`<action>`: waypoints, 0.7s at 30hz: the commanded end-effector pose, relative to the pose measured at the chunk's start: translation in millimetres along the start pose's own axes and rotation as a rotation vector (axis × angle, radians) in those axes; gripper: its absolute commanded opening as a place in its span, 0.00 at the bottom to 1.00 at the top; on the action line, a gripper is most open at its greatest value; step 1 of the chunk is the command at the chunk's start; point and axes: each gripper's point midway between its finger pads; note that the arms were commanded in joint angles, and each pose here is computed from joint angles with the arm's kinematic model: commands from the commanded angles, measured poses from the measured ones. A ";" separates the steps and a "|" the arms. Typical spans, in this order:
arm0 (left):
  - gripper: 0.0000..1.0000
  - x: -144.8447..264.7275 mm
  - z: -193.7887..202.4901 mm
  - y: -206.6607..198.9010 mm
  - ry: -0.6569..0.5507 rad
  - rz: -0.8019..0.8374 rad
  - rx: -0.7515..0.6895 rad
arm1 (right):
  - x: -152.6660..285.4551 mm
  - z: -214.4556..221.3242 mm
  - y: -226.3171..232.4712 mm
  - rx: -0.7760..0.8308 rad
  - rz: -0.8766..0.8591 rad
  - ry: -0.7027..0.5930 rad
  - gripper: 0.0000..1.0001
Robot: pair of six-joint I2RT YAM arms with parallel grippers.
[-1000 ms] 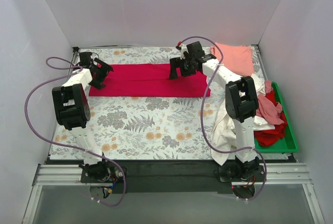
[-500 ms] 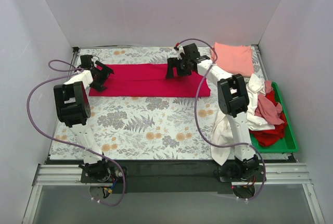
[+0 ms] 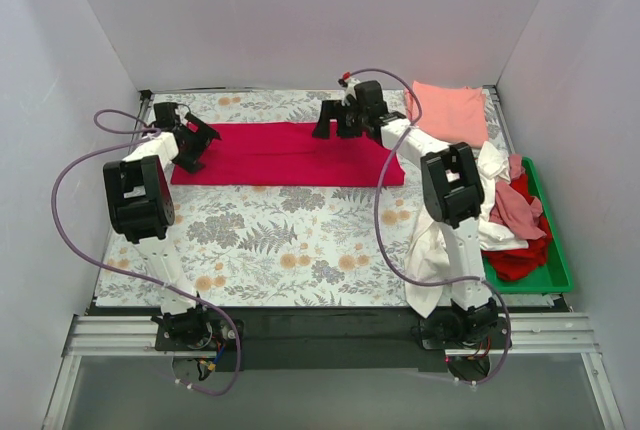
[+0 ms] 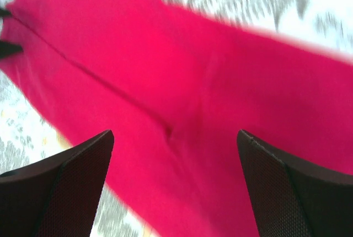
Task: Fold and stack the t-shirts
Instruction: Fold the tshirt
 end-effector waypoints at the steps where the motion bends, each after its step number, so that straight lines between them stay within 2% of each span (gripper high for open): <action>1: 0.92 4.5 -11.3 -35.7 0.000 0.096 -0.063 | 55.5 -19.6 7.0 0.019 0.082 -0.078 0.98; 2: 0.92 -1.6 -11.6 -40.8 0.010 0.106 -0.064 | 74.0 -23.6 12.7 0.018 0.096 -0.094 0.98; 3: 0.92 -4.8 -10.3 -42.7 0.018 0.109 -0.067 | 77.4 10.5 0.9 -0.017 0.131 -0.033 0.98; 6: 0.92 -17.2 -6.2 -41.6 0.048 0.103 -0.071 | 93.9 27.8 -14.9 -0.076 0.184 -0.008 0.98; 12: 0.92 -25.4 18.7 -8.0 0.100 0.024 -0.052 | 93.1 76.4 -39.9 -0.248 0.156 0.103 0.98; 17: 0.92 -3.0 76.9 43.1 0.202 -0.092 -0.018 | 71.6 79.0 -60.4 -0.243 0.184 0.161 0.98; 19: 0.92 18.1 99.6 45.1 0.199 -0.098 -0.057 | 51.1 69.8 -74.9 -0.226 0.189 0.163 0.98; 20: 0.92 23.5 121.3 70.7 0.225 -0.156 -0.067 | 45.3 69.7 -79.9 -0.228 0.191 0.180 0.98; 21: 0.92 31.4 147.5 75.7 0.247 -0.172 -0.119 | 26.6 61.3 -87.8 -0.207 0.175 0.170 0.98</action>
Point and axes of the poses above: each gripper's point midway between its finger pads, its own x axis back along the fingers, its own y axis along the line the jaws close on, z = x × y, and after that the axes turned 7 degrees about x, right-handed
